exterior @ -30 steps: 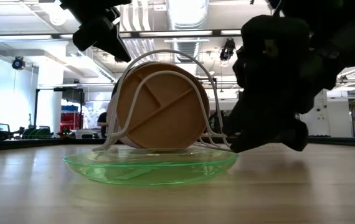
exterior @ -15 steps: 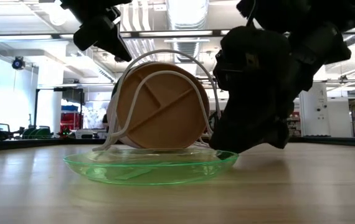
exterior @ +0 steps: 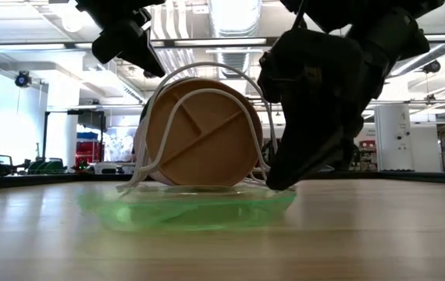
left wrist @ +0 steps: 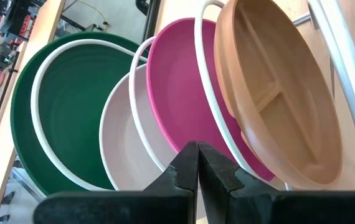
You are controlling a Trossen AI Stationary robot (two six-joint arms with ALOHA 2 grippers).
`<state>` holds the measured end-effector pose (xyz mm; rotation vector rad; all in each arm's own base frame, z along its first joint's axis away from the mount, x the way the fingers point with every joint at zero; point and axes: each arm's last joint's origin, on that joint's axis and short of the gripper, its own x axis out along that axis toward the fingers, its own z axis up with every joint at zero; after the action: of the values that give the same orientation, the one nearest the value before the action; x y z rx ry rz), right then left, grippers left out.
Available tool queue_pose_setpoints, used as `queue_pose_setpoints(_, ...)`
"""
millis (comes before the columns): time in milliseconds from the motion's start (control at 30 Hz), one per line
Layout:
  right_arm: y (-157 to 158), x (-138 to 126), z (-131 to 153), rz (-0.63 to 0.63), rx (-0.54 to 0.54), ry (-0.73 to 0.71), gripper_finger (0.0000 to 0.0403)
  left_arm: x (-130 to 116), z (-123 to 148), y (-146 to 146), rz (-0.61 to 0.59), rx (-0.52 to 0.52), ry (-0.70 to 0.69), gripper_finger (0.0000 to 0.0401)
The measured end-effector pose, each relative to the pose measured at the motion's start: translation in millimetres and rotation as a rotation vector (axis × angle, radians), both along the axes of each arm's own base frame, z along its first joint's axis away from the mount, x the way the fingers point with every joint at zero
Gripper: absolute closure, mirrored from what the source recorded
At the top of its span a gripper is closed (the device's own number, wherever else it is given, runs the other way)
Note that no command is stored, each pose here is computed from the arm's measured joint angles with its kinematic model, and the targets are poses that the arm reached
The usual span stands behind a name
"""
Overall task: Sort dishes
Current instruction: Put the light green plate in the dish rack
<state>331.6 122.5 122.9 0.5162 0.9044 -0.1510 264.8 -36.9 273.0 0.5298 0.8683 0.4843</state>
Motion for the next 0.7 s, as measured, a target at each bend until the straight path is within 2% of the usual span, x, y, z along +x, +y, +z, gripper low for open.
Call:
queue_pose_setpoints(133,0.1,0.4,0.5,-0.003,0.001,-0.003,0.0383,0.0,0.0,0.0,0.000,0.000,0.000,0.0401)
queue_pose_setpoints(267,-0.5,0.7,0.5,-0.014,0.007,-0.002,0.0373,-0.1,0.0,0.0,0.000,0.000,0.000,0.0401)
queue_pose_setpoints(567,-4.9,7.9,4.6,-0.050,0.017,-0.024,0.0270,0.0,0.0,0.0,0.000,0.000,0.001,0.0401)
queue_pose_setpoints(700,-1.0,16.5,-4.7,-0.035,0.017,-0.001,0.0235,0.0,0.0,0.0,0.000,0.000,0.001,0.0401)
